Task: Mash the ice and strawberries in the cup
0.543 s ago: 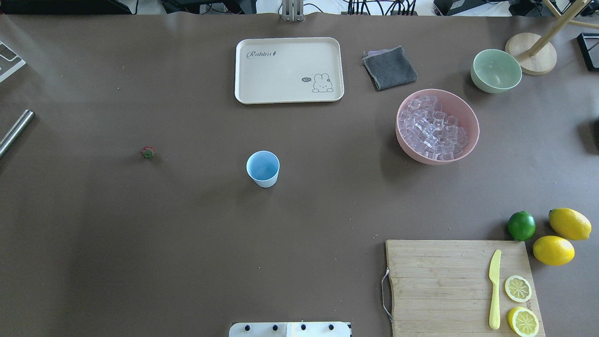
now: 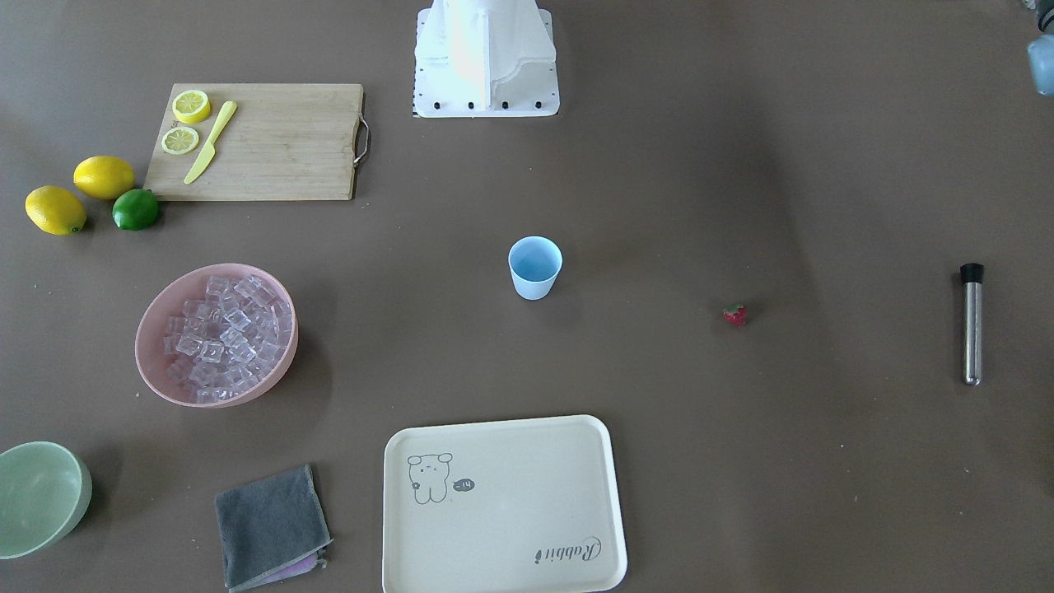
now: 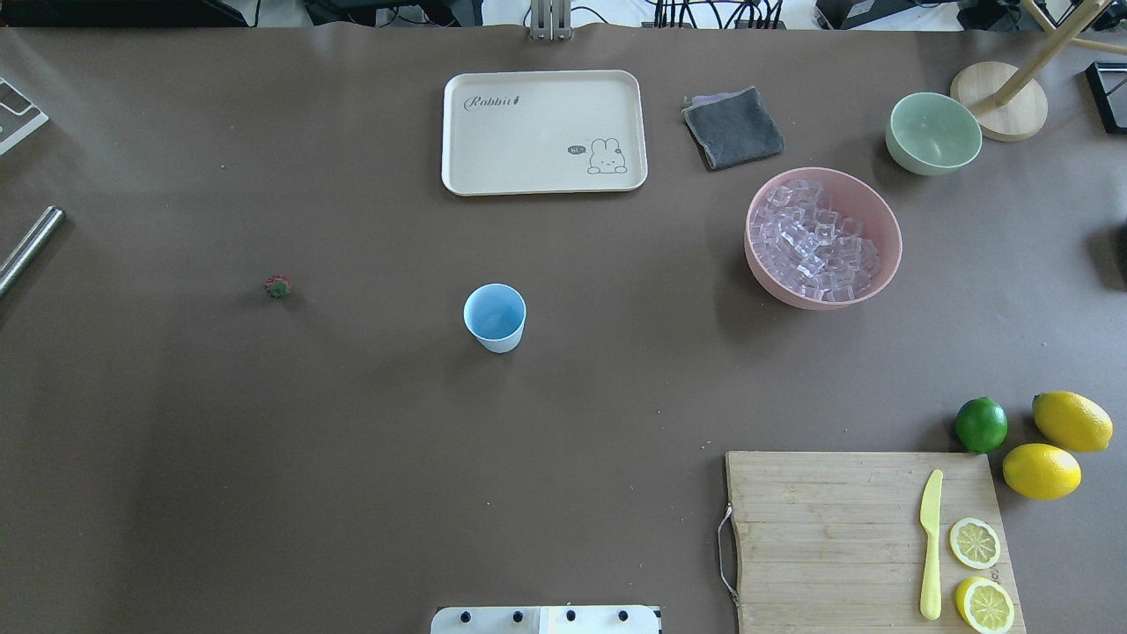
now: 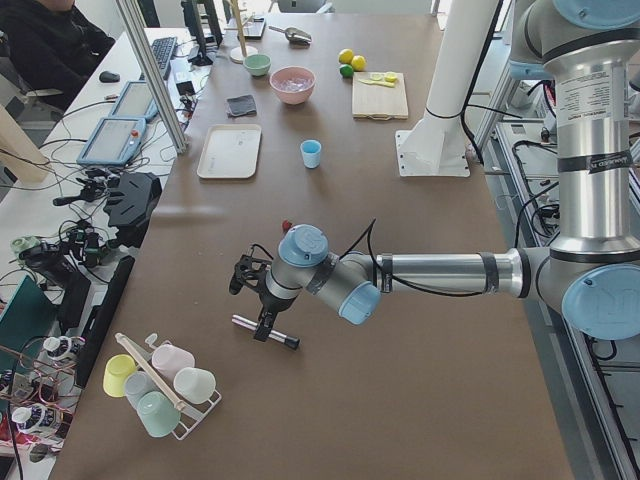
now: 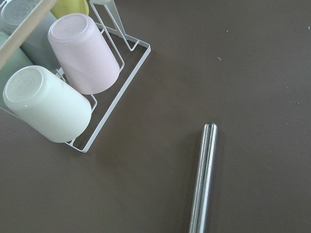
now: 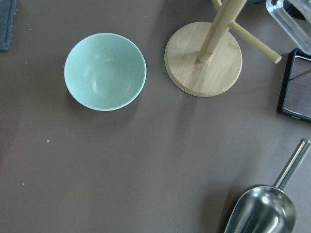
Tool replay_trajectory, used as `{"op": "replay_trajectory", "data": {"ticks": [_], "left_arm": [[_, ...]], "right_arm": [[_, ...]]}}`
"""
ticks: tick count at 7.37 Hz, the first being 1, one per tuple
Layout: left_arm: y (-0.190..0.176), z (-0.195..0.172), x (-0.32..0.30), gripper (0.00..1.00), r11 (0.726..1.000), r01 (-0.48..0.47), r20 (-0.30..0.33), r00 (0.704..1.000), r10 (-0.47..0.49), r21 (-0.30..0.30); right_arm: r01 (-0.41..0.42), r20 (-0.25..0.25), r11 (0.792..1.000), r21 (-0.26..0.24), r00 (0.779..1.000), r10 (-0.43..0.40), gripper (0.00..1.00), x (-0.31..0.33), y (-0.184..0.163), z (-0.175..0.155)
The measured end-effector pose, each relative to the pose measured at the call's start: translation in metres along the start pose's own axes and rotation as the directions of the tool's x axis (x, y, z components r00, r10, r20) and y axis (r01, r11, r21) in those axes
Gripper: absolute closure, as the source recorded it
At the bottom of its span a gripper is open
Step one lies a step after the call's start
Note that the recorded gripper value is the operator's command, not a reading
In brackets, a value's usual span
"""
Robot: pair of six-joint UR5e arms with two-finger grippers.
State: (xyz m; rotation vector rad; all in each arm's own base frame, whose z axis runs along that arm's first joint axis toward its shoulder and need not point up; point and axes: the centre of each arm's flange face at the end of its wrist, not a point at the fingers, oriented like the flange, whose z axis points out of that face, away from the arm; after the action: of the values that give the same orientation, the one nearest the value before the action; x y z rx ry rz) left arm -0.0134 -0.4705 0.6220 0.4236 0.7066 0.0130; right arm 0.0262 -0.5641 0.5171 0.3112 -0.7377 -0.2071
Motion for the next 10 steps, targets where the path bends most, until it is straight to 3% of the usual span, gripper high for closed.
{"op": "replay_trajectory", "data": {"ticks": [2,4,5,7,10], "left_arm": [[-0.001,0.001,0.0,0.02,1.0,-0.002,0.0,1.0,0.002,0.0],[-0.002,0.001,0.001,0.02,1.0,-0.005,0.0,1.0,0.005,0.002],[-0.004,0.0,0.002,0.02,1.0,-0.008,-0.001,1.0,0.008,0.006],[-0.017,0.0,0.007,0.02,1.0,-0.018,-0.006,1.0,0.018,0.019],[-0.028,0.002,0.009,0.02,0.999,-0.025,-0.008,1.0,0.026,0.026]], "right_arm": [[0.023,0.025,0.999,0.026,0.999,-0.023,0.01,-0.06,-0.047,-0.005],[-0.039,0.081,0.999,0.015,0.996,0.038,0.02,-0.181,-0.088,0.023],[-0.085,0.085,0.996,0.017,0.993,0.083,0.03,-0.25,-0.095,0.047],[-0.071,0.093,0.997,0.026,0.993,0.069,0.03,-0.339,-0.081,0.096],[-0.038,0.085,0.999,-0.006,0.996,0.038,0.09,-0.358,-0.058,0.142]]}}
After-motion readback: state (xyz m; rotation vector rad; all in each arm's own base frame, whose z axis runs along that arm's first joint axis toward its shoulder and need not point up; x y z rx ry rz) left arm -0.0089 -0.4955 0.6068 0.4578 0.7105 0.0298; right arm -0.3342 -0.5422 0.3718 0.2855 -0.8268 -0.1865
